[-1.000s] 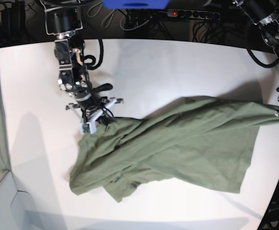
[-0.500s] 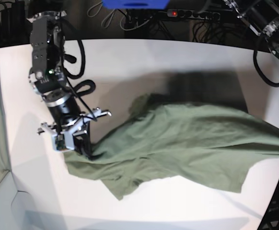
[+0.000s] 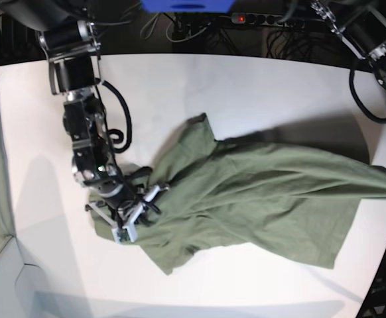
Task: Layout the t-shirt on the table in an organized manner, then fold the t-shirt properly
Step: 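Release and regrasp the shirt fabric with the right gripper, spreading it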
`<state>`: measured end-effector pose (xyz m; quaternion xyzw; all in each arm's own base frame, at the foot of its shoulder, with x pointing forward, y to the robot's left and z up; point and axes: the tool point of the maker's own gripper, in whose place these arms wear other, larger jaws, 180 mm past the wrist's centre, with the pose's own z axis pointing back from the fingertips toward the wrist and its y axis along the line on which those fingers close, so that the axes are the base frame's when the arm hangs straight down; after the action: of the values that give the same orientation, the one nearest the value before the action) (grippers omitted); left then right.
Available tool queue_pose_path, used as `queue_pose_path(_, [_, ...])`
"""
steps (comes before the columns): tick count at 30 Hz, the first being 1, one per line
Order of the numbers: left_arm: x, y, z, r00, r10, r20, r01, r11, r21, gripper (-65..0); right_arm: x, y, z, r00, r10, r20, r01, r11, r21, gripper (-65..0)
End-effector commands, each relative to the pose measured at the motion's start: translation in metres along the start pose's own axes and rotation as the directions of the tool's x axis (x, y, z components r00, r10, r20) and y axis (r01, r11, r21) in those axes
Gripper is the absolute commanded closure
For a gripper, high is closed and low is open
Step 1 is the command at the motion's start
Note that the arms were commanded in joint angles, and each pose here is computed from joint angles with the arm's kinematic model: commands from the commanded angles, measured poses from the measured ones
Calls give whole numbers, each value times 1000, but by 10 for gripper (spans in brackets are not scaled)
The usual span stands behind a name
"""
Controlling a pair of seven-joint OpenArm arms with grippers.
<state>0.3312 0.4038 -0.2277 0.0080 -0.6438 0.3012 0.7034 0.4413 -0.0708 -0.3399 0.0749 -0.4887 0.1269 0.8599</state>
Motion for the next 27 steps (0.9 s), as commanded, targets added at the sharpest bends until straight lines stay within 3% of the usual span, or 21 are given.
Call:
queue_pose_path(1, [23, -3, 0, 998, -13, 65, 15, 1000, -17, -3, 44, 1, -3, 995, 4, 104, -4, 1000, 4, 0])
queue_pose_path(6, [29, 15, 8, 997, -21, 76, 19, 1000, 21, -3, 54, 2, -34, 999, -3, 39, 2, 1000, 15, -24])
queue_pose_path(11, [24, 19, 11, 997, -36, 62, 34, 999, 31, -3, 31, 17, -53, 996, 58, -63, -55, 997, 46, -244])
queue_pose_path(15, [18, 24, 14, 998, -42, 44, 40, 998, 39, -3, 22, 21, -47, 995, 84, -62, -80, 995, 56, -339])
queue_pose_path(20, [14, 25, 14, 999, -39, 36, 38, 998, 42, -3, 12, 22, -18, 997, 80, -24, -78, 995, 54, -397])
queue_pose_path(27, [13, 26, 14, 999, -37, 32, 36, 998, 44, -3, -36, 16, 17, 999, -23, -26, 23, 999, 23, -397])
